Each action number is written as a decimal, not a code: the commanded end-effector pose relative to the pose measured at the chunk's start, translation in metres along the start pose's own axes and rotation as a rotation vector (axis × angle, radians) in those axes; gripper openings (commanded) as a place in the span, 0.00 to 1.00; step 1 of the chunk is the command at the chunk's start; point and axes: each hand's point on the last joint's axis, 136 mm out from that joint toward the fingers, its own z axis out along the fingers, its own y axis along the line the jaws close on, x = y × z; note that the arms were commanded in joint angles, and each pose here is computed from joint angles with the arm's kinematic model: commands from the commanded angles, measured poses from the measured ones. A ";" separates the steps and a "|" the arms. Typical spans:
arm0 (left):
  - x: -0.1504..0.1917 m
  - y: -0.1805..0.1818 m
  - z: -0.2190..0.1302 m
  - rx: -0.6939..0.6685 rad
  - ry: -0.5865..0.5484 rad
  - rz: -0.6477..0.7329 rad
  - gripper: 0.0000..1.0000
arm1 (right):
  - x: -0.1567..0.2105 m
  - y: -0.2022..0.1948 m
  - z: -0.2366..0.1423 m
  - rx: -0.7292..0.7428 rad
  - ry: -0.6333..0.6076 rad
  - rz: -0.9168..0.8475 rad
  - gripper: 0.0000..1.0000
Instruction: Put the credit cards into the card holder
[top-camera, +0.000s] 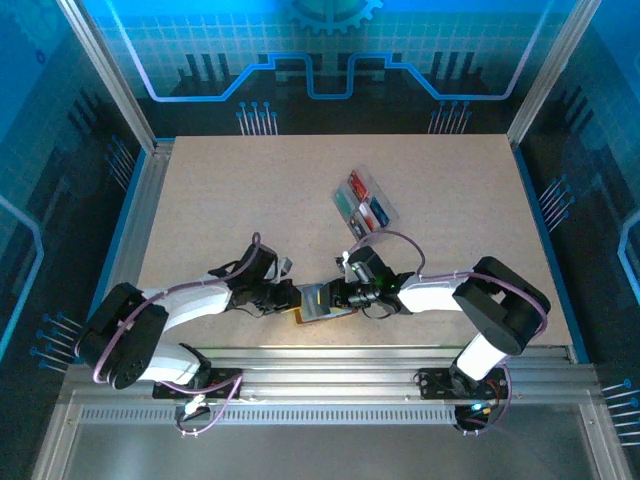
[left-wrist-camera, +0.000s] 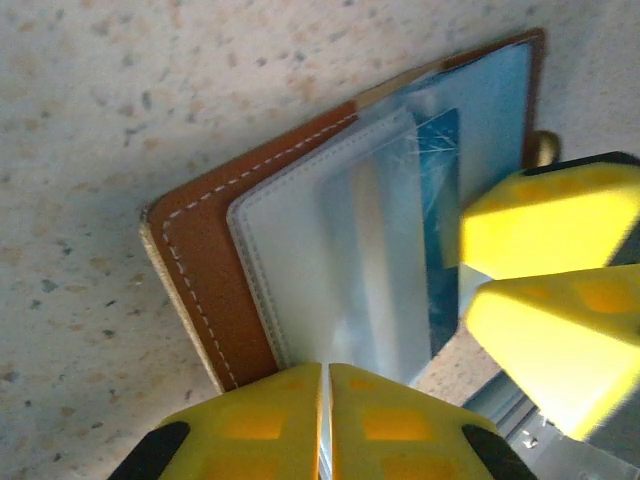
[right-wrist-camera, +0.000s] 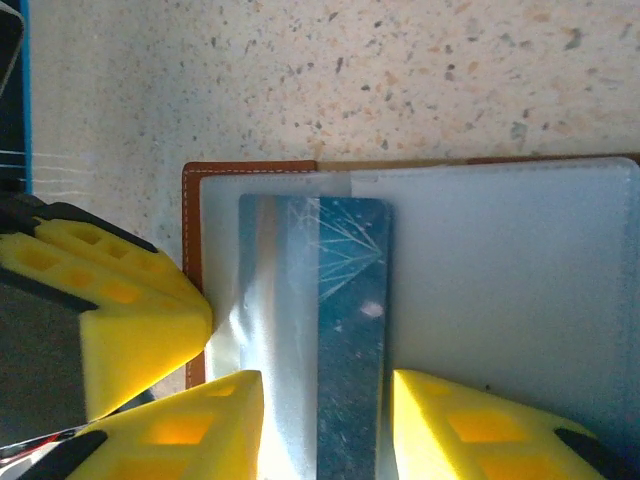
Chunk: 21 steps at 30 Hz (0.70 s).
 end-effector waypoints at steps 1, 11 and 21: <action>0.003 0.013 0.004 -0.032 0.010 -0.002 0.11 | 0.023 -0.027 -0.004 0.154 0.075 -0.005 0.39; 0.006 0.023 0.009 -0.054 0.016 -0.012 0.11 | 0.025 -0.014 0.008 0.145 0.104 -0.052 0.26; 0.010 0.025 0.012 -0.049 0.022 -0.018 0.11 | 0.025 -0.002 0.018 0.137 0.123 -0.093 0.08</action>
